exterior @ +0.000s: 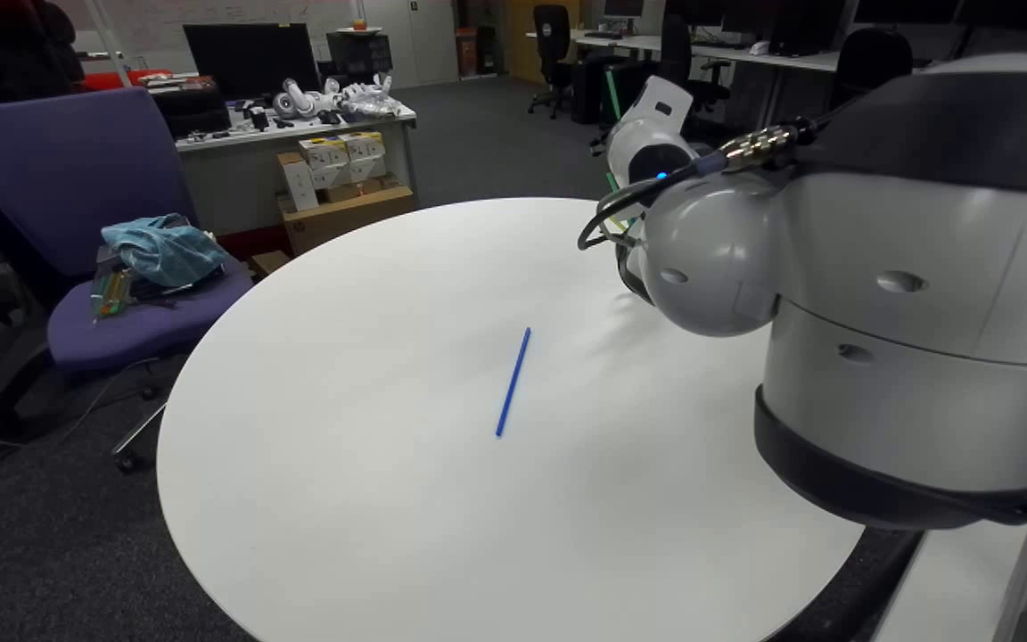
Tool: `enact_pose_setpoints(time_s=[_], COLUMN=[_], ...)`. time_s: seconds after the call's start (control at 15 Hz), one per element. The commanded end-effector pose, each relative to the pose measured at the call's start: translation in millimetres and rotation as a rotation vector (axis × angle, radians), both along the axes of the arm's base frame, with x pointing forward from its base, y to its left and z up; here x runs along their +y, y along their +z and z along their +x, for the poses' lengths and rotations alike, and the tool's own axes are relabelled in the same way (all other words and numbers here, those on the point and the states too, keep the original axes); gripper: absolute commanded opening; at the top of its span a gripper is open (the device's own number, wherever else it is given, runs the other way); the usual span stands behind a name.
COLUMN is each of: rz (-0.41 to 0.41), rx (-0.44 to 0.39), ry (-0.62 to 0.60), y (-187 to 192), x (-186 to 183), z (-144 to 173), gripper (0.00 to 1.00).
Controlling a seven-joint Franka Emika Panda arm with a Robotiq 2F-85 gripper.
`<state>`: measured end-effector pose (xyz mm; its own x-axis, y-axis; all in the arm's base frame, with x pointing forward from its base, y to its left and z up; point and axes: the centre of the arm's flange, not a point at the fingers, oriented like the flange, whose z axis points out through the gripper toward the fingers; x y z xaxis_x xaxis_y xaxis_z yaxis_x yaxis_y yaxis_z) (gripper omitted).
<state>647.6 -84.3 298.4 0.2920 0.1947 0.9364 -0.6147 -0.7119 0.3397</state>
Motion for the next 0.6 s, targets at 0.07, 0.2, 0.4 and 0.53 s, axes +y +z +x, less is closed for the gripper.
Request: enact_pose_setpoints(time_s=[0.07, 0.2, 0.4, 0.53], rz=[-0.034, -0.075, -0.117, -0.135], rx=[0.008, -0.038, -0.090, -0.117], ry=[0.001, 0.013, 0.026, 0.030], y=[-12, -17, 2, 16], x=[-6, -5, 1, 7], z=[-19, -21, -23, -23], gripper=[0.00, 0.00, 0.00, 0.00])
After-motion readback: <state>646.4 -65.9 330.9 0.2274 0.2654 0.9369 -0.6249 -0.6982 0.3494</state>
